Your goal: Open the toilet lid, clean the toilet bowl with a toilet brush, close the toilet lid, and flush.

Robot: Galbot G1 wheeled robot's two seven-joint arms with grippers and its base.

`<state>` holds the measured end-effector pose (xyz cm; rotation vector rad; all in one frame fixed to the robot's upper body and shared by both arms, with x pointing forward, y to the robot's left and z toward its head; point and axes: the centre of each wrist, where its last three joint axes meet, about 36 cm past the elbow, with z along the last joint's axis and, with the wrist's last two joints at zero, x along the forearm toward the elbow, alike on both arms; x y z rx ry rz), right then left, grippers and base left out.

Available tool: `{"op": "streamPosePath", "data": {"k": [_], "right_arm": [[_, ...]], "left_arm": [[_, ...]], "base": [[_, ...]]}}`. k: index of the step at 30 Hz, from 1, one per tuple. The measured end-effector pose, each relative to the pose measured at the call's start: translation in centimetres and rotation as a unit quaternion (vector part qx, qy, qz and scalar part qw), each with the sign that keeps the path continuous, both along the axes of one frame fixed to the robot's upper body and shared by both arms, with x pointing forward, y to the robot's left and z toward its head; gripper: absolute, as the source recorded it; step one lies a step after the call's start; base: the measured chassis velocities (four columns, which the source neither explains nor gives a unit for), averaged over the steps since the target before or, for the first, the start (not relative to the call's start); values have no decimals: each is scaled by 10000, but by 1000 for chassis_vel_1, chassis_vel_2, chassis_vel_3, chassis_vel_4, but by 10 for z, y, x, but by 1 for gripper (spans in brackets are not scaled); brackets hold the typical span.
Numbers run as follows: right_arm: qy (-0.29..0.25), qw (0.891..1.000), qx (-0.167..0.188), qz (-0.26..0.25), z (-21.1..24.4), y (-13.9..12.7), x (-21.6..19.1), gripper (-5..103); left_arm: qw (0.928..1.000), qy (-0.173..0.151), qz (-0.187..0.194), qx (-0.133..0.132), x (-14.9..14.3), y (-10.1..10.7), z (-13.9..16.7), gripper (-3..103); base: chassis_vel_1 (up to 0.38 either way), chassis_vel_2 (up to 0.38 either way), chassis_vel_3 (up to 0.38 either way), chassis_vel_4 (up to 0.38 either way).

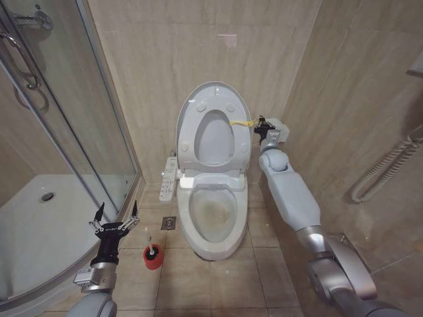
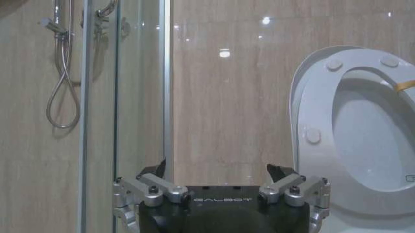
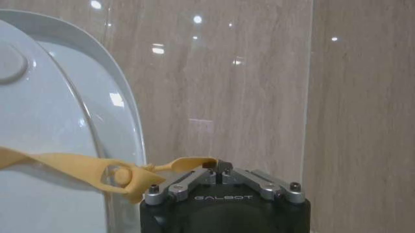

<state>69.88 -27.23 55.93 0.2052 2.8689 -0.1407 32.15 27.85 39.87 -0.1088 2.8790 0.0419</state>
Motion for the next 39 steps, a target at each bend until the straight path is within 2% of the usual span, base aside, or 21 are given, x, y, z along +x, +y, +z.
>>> {"op": "streamPosePath", "data": {"k": [19, 30, 31, 38, 39], "right_arm": [[-76, 9999, -115, -51, 3, -8, -15, 1], [70, 9998, -174, -8, -22, -12, -48, 1], [86, 9998, -171, -1, -24, -12, -53, 20], [108, 9998, -141, 61, -24, -7, -66, 20], [106, 9998, -144, 68, -23, -7, -68, 47]], "left_arm": [[10000, 0, 0, 0, 0, 0, 0, 100], [10000, 0, 0, 0, 0, 0, 0, 100], [10000, 0, 0, 0, 0, 0, 0, 100], [10000, 0, 0, 0, 0, 0, 0, 100], [10000, 0, 0, 0, 0, 0, 0, 100]], "base": [[0, 0, 0, 0], [0, 0, 0, 0], [0, 0, 0, 0], [0, 0, 0, 0], [0, 0, 0, 0]]}}
